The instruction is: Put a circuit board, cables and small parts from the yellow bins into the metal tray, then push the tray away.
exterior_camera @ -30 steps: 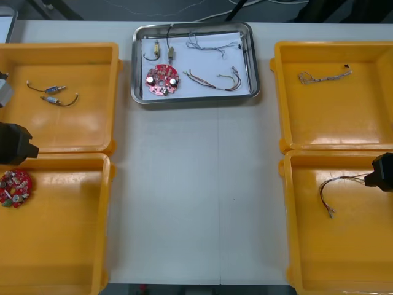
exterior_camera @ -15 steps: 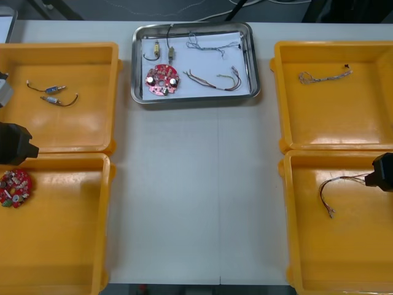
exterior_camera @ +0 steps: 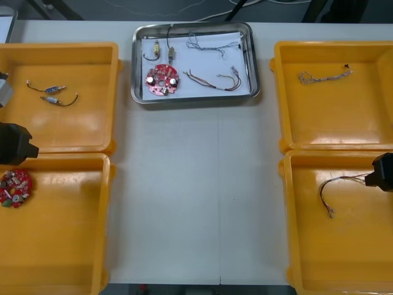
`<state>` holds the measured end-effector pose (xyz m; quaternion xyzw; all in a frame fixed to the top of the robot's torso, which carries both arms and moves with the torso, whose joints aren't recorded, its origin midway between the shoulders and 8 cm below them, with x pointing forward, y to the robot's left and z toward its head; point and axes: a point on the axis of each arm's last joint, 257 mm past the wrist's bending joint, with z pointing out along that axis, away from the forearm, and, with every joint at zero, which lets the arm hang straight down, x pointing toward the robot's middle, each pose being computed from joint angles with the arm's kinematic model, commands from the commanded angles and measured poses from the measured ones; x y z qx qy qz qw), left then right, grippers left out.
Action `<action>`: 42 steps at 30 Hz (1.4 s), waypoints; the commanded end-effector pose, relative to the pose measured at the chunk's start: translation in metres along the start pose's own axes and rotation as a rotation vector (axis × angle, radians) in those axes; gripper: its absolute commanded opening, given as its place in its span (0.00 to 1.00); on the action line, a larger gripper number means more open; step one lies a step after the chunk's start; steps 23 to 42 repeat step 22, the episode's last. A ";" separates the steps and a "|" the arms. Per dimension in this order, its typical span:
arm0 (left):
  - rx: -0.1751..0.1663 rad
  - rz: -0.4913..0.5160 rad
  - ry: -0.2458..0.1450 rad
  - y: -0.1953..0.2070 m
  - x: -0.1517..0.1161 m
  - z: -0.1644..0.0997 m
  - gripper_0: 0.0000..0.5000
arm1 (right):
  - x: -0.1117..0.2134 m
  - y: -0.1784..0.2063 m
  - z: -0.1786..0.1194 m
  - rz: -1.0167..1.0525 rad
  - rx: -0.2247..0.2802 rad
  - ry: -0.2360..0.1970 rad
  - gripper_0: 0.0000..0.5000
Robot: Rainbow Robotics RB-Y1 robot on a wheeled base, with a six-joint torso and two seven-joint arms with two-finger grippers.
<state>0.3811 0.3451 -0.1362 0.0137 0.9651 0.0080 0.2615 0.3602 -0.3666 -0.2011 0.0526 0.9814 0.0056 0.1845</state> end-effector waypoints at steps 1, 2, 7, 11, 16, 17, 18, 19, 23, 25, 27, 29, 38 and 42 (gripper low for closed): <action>-0.045 0.073 -0.006 0.016 -0.001 -0.010 1.00 | -0.004 -0.001 -0.007 -0.048 0.001 -0.040 1.00; -0.045 0.073 -0.006 0.016 -0.001 -0.010 1.00 | -0.004 -0.001 -0.007 -0.048 0.001 -0.040 1.00; -0.045 0.073 -0.006 0.016 -0.001 -0.010 1.00 | -0.004 -0.001 -0.007 -0.048 0.001 -0.040 1.00; -0.045 0.073 -0.006 0.016 -0.001 -0.010 1.00 | -0.004 -0.001 -0.007 -0.048 0.001 -0.040 1.00; -0.045 0.073 -0.006 0.016 -0.001 -0.010 1.00 | -0.004 -0.001 -0.007 -0.048 0.001 -0.040 1.00; -0.045 0.073 -0.006 0.016 -0.001 -0.010 1.00 | -0.004 -0.001 -0.007 -0.048 0.001 -0.040 1.00; -0.045 0.073 -0.006 0.016 -0.001 -0.010 1.00 | -0.004 -0.001 -0.007 -0.048 0.001 -0.040 1.00; -0.045 0.073 -0.006 0.016 -0.001 -0.010 1.00 | -0.004 -0.001 -0.007 -0.048 0.001 -0.040 1.00; -0.045 0.073 -0.006 0.016 -0.001 -0.010 1.00 | -0.004 -0.001 -0.007 -0.048 0.001 -0.040 1.00; -0.045 0.073 -0.006 0.016 -0.001 -0.010 1.00 | -0.004 -0.001 -0.007 -0.048 0.001 -0.040 1.00; -0.045 0.073 -0.006 0.016 -0.001 -0.010 1.00 | -0.004 -0.001 -0.007 -0.048 0.001 -0.040 1.00; -0.045 0.073 -0.006 0.016 -0.001 -0.010 1.00 | -0.004 -0.001 -0.007 -0.048 0.001 -0.040 1.00; -0.045 0.073 -0.006 0.016 -0.001 -0.010 1.00 | -0.004 -0.001 -0.007 -0.048 0.001 -0.040 1.00; -0.045 0.073 -0.006 0.016 -0.001 -0.010 1.00 | -0.004 -0.001 -0.007 -0.048 0.001 -0.040 1.00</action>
